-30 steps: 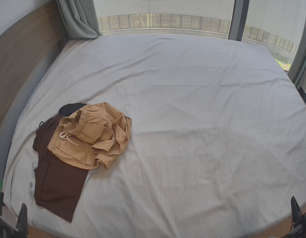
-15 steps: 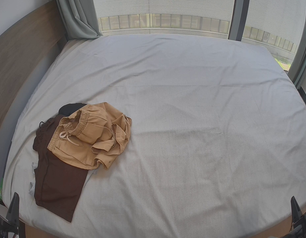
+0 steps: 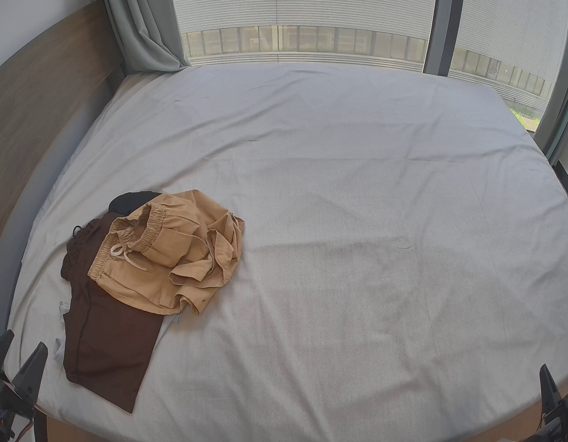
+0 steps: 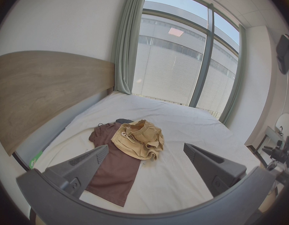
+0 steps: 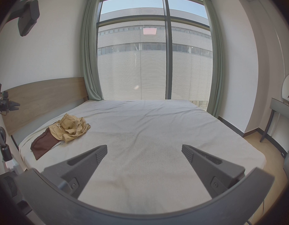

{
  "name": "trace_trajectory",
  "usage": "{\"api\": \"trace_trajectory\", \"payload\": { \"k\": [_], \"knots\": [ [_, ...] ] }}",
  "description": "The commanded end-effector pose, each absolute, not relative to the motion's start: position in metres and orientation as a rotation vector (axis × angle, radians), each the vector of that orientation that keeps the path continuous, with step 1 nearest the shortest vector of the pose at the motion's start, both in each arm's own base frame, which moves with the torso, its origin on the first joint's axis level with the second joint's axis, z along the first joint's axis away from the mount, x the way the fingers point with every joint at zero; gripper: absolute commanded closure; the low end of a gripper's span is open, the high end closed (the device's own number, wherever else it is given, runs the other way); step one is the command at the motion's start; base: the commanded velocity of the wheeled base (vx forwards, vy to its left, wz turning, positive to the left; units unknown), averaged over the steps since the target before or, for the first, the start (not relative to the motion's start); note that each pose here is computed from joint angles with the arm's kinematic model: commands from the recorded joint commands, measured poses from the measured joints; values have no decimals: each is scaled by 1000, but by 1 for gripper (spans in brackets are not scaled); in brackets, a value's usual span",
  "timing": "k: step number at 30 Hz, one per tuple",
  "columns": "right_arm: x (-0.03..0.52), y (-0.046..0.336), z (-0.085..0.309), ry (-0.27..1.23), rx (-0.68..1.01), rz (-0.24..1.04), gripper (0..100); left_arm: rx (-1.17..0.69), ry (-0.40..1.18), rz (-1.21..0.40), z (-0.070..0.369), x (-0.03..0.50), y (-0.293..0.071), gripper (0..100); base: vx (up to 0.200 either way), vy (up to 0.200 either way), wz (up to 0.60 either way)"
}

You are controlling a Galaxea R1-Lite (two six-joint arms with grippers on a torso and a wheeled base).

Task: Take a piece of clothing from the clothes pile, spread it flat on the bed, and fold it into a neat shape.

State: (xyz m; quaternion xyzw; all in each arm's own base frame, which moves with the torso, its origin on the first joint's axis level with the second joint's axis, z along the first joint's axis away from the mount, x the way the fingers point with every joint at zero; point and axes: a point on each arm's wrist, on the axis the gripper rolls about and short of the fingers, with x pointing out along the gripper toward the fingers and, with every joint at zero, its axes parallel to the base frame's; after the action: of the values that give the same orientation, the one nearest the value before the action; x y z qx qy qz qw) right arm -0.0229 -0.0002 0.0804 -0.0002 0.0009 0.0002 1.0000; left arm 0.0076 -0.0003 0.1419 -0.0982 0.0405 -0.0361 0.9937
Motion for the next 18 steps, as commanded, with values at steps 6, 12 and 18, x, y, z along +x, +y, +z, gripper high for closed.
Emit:
{"api": "trace_trajectory", "payload": {
  "k": [6,12,18],
  "knots": [
    [-23,0,75,3,-2,0,0,-221,177,-88,166,49,-5,0,0,0,0],
    [-23,0,75,3,-3,2,0,-219,206,-98,173,75,-8,0,0,0,0],
    [-23,0,75,3,-3,2,0,-224,228,-156,178,99,-12,0,0,0,0]
  ]
}}
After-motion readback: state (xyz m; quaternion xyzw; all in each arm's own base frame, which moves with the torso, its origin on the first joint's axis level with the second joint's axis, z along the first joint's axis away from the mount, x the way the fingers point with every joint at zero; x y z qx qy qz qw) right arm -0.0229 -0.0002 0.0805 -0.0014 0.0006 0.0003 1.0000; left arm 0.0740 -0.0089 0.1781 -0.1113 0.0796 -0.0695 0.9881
